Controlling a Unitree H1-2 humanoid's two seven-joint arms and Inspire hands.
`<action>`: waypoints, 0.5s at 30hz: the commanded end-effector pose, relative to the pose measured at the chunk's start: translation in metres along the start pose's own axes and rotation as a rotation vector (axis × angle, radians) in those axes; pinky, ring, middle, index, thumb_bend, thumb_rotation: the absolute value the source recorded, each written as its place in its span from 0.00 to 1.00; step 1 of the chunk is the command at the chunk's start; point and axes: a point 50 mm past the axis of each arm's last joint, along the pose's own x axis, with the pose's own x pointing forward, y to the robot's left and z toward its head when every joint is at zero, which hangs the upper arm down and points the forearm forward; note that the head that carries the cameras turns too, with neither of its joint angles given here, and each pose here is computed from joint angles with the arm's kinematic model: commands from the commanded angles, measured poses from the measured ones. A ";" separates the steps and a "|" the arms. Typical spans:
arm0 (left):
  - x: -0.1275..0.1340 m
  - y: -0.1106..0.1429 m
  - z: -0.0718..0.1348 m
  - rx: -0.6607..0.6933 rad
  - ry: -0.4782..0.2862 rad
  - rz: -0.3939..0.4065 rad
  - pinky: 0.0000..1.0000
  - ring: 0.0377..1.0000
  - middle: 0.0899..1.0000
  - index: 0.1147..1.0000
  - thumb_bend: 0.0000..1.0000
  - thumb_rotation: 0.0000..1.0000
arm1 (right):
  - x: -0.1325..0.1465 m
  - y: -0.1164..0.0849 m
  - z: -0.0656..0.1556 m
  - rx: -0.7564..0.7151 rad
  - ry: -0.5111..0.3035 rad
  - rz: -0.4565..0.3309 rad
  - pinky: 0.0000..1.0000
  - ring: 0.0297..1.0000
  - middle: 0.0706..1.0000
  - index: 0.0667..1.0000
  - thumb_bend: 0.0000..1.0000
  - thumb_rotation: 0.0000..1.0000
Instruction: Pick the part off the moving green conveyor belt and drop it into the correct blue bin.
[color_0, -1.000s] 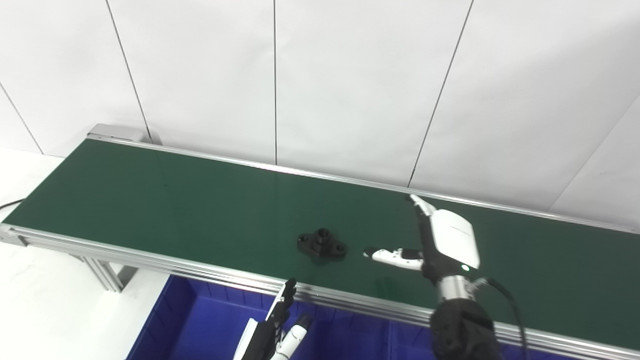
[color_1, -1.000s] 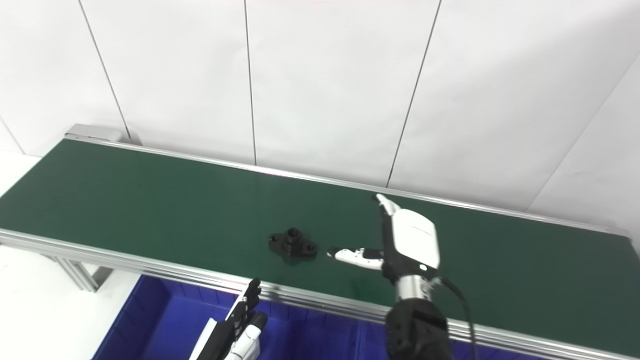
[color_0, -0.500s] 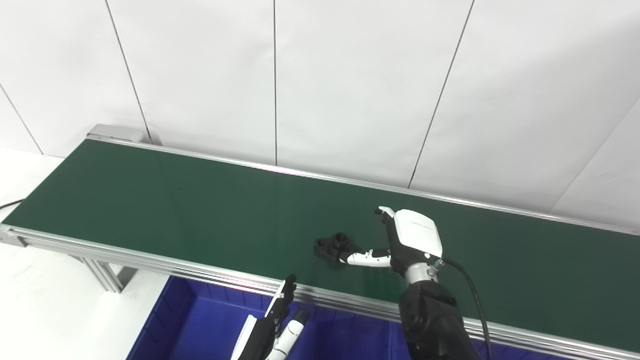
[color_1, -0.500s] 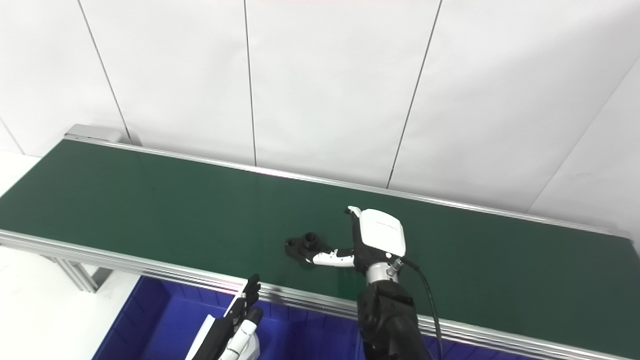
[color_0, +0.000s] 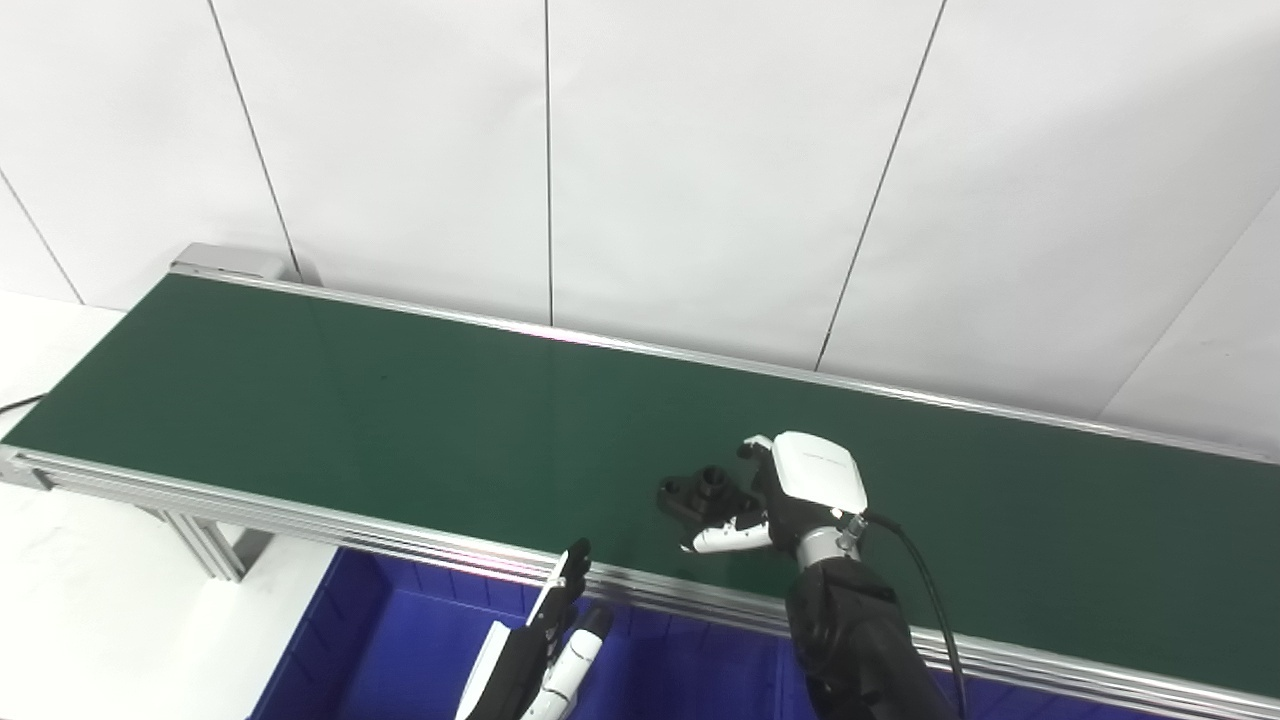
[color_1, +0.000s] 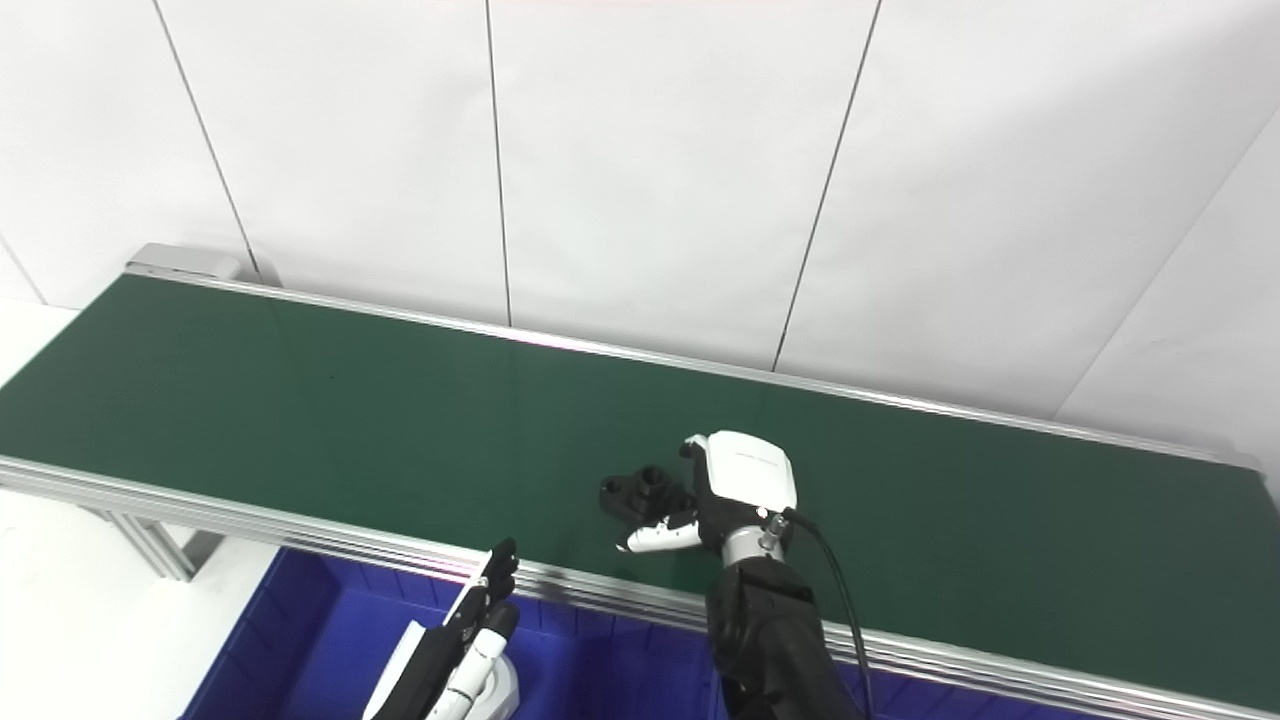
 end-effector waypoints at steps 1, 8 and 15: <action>0.003 -0.026 0.018 -0.062 -0.060 -0.013 1.00 1.00 1.00 1.00 0.54 0.94 | 0.001 -0.007 0.003 0.014 -0.015 -0.058 0.26 0.31 0.40 0.75 1.00 0.44; 0.002 -0.028 0.019 -0.060 -0.055 -0.002 1.00 1.00 1.00 1.00 0.52 0.94 | 0.000 0.006 -0.005 0.010 -0.011 -0.068 0.15 0.18 0.25 0.52 0.67 0.24; 0.002 -0.029 0.017 -0.067 -0.055 -0.005 1.00 1.00 1.00 1.00 0.51 0.95 | -0.003 0.016 -0.012 -0.067 -0.009 -0.138 0.11 0.14 0.19 0.45 0.52 0.17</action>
